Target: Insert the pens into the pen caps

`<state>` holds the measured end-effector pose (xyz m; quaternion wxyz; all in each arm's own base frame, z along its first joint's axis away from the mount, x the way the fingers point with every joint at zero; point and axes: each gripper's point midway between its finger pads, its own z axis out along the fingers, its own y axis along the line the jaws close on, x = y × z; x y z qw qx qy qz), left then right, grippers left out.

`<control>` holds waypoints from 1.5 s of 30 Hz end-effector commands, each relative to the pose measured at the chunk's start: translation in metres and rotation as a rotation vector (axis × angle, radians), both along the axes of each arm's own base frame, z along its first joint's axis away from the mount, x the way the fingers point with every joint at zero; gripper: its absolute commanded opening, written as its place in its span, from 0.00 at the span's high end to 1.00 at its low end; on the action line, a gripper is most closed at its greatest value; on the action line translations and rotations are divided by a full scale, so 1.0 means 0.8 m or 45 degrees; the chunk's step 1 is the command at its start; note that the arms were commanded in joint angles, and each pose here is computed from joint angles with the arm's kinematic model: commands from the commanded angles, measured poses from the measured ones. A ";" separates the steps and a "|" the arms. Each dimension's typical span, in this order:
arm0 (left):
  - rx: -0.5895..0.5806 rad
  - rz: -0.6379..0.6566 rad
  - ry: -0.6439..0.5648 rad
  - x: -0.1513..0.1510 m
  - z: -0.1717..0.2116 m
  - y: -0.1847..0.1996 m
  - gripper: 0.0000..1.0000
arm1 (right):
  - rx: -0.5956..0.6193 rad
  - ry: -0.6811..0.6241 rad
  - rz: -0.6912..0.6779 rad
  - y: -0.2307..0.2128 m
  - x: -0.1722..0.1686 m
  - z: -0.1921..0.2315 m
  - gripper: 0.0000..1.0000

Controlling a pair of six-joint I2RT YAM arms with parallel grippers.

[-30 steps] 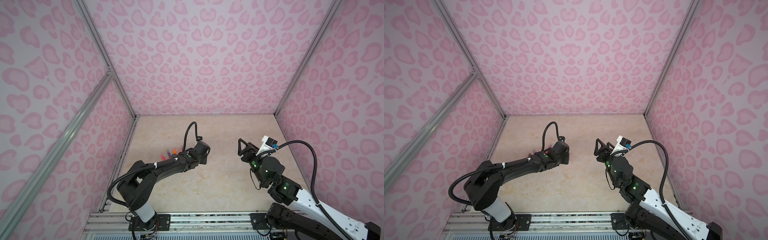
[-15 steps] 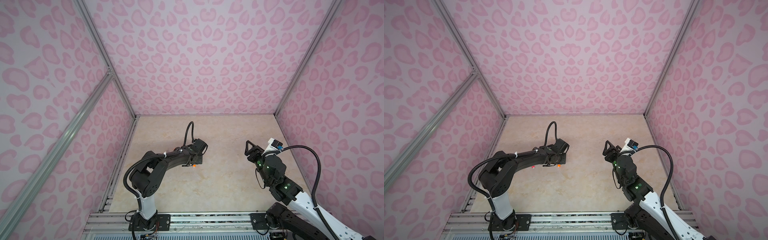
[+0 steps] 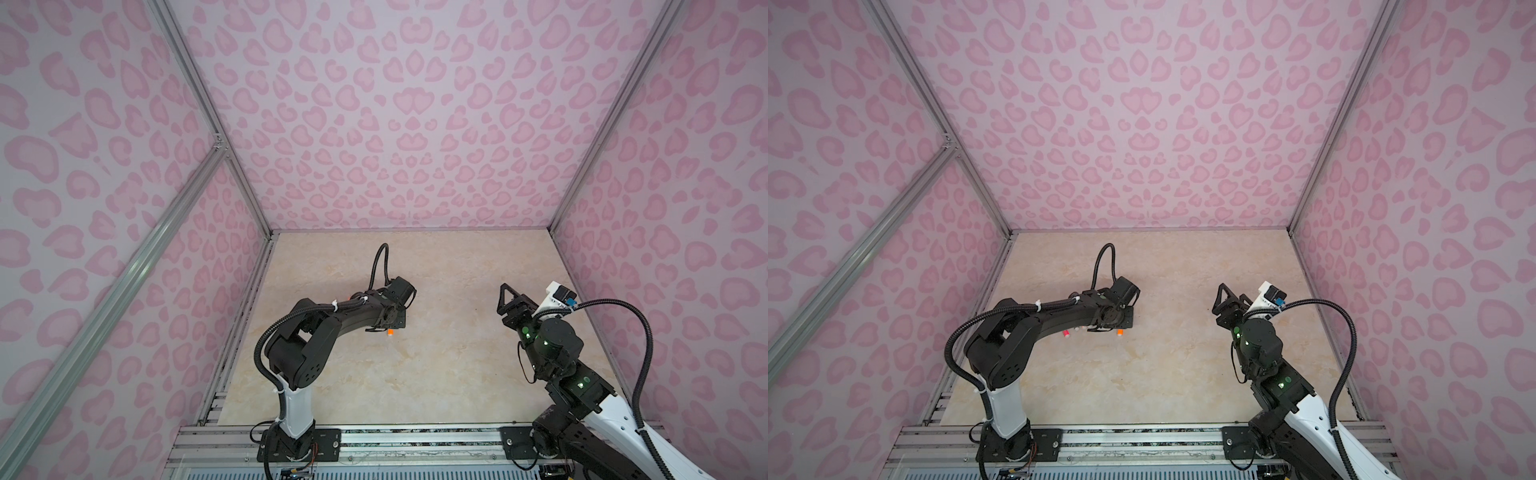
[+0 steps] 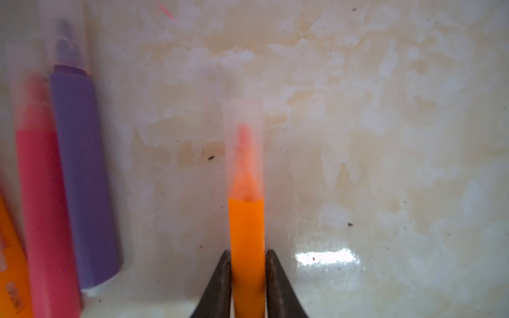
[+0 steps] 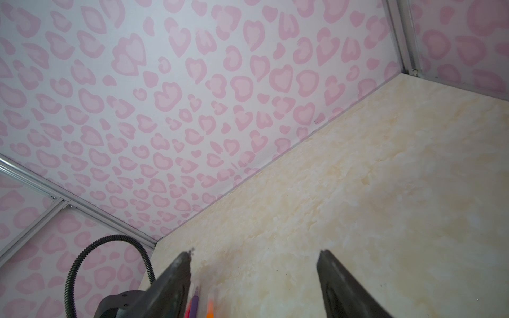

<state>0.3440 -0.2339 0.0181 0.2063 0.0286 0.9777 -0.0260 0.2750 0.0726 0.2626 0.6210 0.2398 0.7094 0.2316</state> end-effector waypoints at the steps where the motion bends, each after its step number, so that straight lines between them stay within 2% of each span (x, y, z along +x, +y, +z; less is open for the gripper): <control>1: -0.010 -0.005 0.033 -0.003 -0.007 -0.003 0.75 | -0.012 0.066 -0.227 -0.044 -0.008 -0.029 0.27; 4: 0.009 -0.010 0.020 -0.001 -0.005 0.000 0.72 | 0.002 0.035 -0.238 -0.056 -0.016 -0.047 0.26; 6: 0.017 -0.013 0.005 0.001 -0.001 0.002 0.70 | -0.003 -0.017 -0.188 -0.053 -0.021 -0.059 0.25; 13: -0.067 -0.072 -0.150 0.009 0.043 -0.004 0.65 | 0.065 -0.188 -0.098 -0.044 -0.027 -0.038 0.24; 15: -0.097 -0.086 -0.231 0.008 0.065 -0.001 0.62 | 0.034 -0.164 -0.084 -0.038 -0.020 -0.034 0.24; 16: -0.114 -0.093 -0.272 0.006 0.076 0.001 0.59 | -0.004 -0.124 -0.079 -0.034 -0.013 -0.034 0.24; 20: -0.169 -0.060 -0.486 -0.002 0.127 0.023 0.54 | -0.089 0.017 -0.027 -0.013 0.012 -0.037 0.24; 23: -0.158 0.042 -0.696 -0.008 0.168 0.062 0.51 | -0.154 0.052 0.087 0.014 0.027 -0.025 0.23; 25: -0.130 0.135 -0.843 -0.016 0.194 0.095 0.50 | -0.229 0.079 0.104 0.018 0.032 -0.020 0.22; 28: -0.064 0.310 -1.048 -0.033 0.227 0.151 0.50 | -0.352 0.127 -0.021 -0.007 0.033 -0.020 0.21; 32: 0.108 0.574 -1.199 -0.051 0.245 0.227 0.51 | -0.550 0.144 -0.166 -0.047 0.023 -0.028 0.19; 34: 0.119 0.566 -1.256 -0.050 0.242 0.239 0.51 | -0.657 0.088 -0.188 -0.060 0.017 -0.022 0.18; 35: 0.113 0.532 -1.285 -0.049 0.236 0.241 0.51 | -0.668 0.052 -0.222 -0.069 0.013 -0.020 0.14; 36: 0.110 0.504 -1.316 -0.046 0.231 0.244 0.51 | -0.663 0.041 -0.252 -0.078 0.009 -0.025 0.06; 37: 0.127 0.533 -1.327 -0.044 0.226 0.255 0.51 | -0.656 0.027 -0.274 -0.085 0.007 -0.026 0.03; 40: 0.242 0.715 -1.292 -0.043 0.213 0.302 0.52 | -0.610 0.056 -0.381 -0.121 0.007 -0.048 0.04; 41: 0.252 0.726 -1.269 -0.043 0.210 0.310 0.52 | -0.595 0.078 -0.424 -0.135 0.007 -0.058 0.03; 43: 0.223 0.709 -1.340 -0.042 0.214 0.321 0.52 | -0.525 0.137 -0.570 -0.173 0.006 -0.089 0.03; 45: 0.205 0.735 -1.380 -0.045 0.203 0.337 0.51 | -0.482 0.167 -0.600 -0.187 0.011 -0.110 0.03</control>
